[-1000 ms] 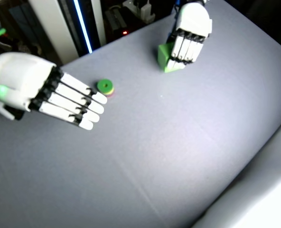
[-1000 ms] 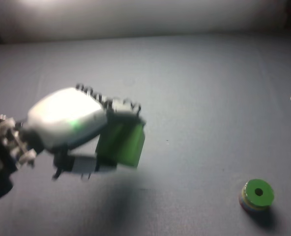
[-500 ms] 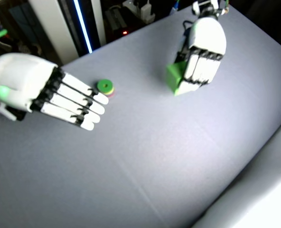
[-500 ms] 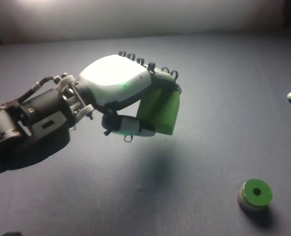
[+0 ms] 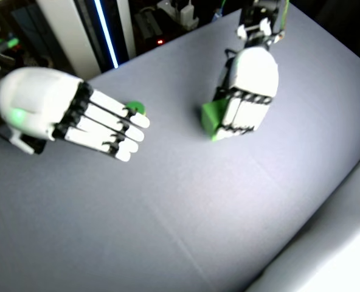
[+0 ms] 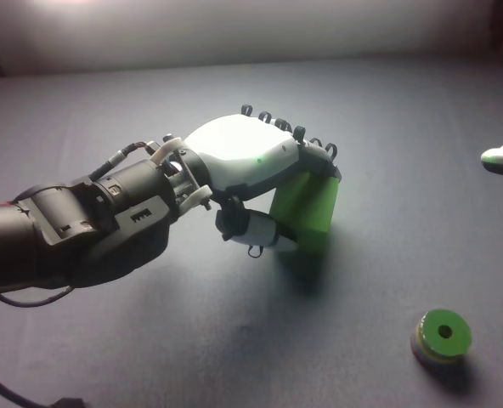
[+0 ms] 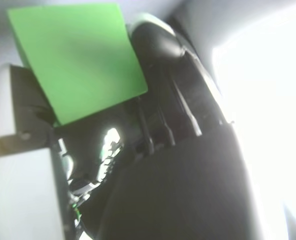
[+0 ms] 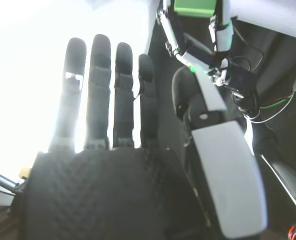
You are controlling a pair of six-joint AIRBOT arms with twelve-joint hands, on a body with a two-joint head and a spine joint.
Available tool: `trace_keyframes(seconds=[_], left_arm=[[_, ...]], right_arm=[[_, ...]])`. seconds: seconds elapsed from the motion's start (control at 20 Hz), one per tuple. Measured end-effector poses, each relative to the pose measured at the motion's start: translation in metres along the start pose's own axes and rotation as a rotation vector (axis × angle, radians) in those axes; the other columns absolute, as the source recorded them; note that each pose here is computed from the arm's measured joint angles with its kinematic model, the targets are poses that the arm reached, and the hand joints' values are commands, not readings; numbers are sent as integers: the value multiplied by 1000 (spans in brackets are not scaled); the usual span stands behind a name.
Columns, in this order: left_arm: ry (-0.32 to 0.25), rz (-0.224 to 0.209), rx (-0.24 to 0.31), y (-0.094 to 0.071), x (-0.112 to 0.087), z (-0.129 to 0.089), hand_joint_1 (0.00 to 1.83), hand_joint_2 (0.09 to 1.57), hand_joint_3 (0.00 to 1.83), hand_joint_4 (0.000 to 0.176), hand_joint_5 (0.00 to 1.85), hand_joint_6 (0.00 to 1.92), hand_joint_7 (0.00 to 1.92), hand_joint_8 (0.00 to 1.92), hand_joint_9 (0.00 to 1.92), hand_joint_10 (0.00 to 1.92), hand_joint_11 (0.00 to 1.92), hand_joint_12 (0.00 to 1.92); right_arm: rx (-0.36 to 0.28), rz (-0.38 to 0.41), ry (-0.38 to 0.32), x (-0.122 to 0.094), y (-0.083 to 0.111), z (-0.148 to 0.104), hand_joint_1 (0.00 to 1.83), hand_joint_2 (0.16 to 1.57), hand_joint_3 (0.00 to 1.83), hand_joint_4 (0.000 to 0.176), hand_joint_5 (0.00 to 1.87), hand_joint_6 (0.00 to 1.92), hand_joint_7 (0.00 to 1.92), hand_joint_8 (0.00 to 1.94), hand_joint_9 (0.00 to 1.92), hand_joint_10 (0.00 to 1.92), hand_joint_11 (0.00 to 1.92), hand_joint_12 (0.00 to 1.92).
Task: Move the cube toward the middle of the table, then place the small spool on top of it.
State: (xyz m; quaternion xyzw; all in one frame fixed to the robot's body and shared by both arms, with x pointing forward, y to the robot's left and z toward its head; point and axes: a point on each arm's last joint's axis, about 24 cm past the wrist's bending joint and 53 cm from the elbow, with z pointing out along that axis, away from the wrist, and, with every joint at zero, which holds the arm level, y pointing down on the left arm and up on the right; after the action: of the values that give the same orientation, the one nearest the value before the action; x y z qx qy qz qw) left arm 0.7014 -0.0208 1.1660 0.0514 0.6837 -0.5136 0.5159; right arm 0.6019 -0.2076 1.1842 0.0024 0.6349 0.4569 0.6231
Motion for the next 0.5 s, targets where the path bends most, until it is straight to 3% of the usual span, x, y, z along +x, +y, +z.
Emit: trace_keyframes(seconds=[0.1, 0.15, 0.2, 0.25, 0.3, 0.4, 0.45, 0.5], left_arm=[[4, -4, -10, 5, 2, -1, 1293, 1050, 0, 0, 1229, 268, 1120, 998, 1112, 772, 854, 1297], [7, -20, -24, 10, 4, -3, 1196, 1053, 12, 0, 1111, 696, 979, 591, 1034, 630, 777, 1345], [6, -21, -26, 10, 4, -3, 1196, 1053, 12, 0, 1111, 696, 979, 591, 1034, 630, 777, 1345], [7, -16, -28, 11, 4, -3, 1047, 1032, 3, 0, 857, 247, 853, 324, 880, 590, 611, 1370], [8, -13, -28, 11, 4, -3, 983, 1027, 1, 0, 800, 62, 815, 148, 796, 534, 495, 1350], [11, -11, -33, 13, 4, -3, 907, 1010, 0, 0, 588, 2, 572, 7, 604, 119, 285, 932], [16, -9, -36, 13, 6, -3, 881, 996, 0, 18, 530, 0, 507, 1, 566, 38, 276, 783], [19, -7, -38, 14, 6, -3, 856, 993, 0, 22, 462, 0, 423, 0, 490, 7, 249, 669]], right_arm=[[-4, -2, 0, 0, 1, 0, 764, 1394, 0, 0, 548, 3, 639, 6, 701, 5, 379, 766], [-5, 0, -1, 0, 1, 1, 688, 1406, 0, 0, 525, 0, 617, 1, 663, 0, 319, 802], [-5, 0, 0, 0, 1, 1, 688, 1406, 0, 0, 525, 0, 617, 1, 663, 0, 319, 802], [-5, 0, -1, 0, 1, 1, 660, 1411, 2, 0, 521, 0, 610, 0, 651, 1, 305, 811], [-8, 0, 1, 1, 2, 1, 648, 1414, 0, 0, 519, 0, 607, 0, 644, 0, 280, 847], [-7, 0, 1, 1, 2, 1, 648, 1410, 0, 0, 532, 0, 629, 1, 670, 4, 258, 943], [-7, 0, 0, 0, 2, 1, 668, 1406, 0, 0, 537, 2, 637, 2, 680, 5, 267, 947], [-8, 0, 1, 1, 2, 1, 670, 1407, 0, 0, 539, 2, 647, 5, 689, 8, 283, 949]])
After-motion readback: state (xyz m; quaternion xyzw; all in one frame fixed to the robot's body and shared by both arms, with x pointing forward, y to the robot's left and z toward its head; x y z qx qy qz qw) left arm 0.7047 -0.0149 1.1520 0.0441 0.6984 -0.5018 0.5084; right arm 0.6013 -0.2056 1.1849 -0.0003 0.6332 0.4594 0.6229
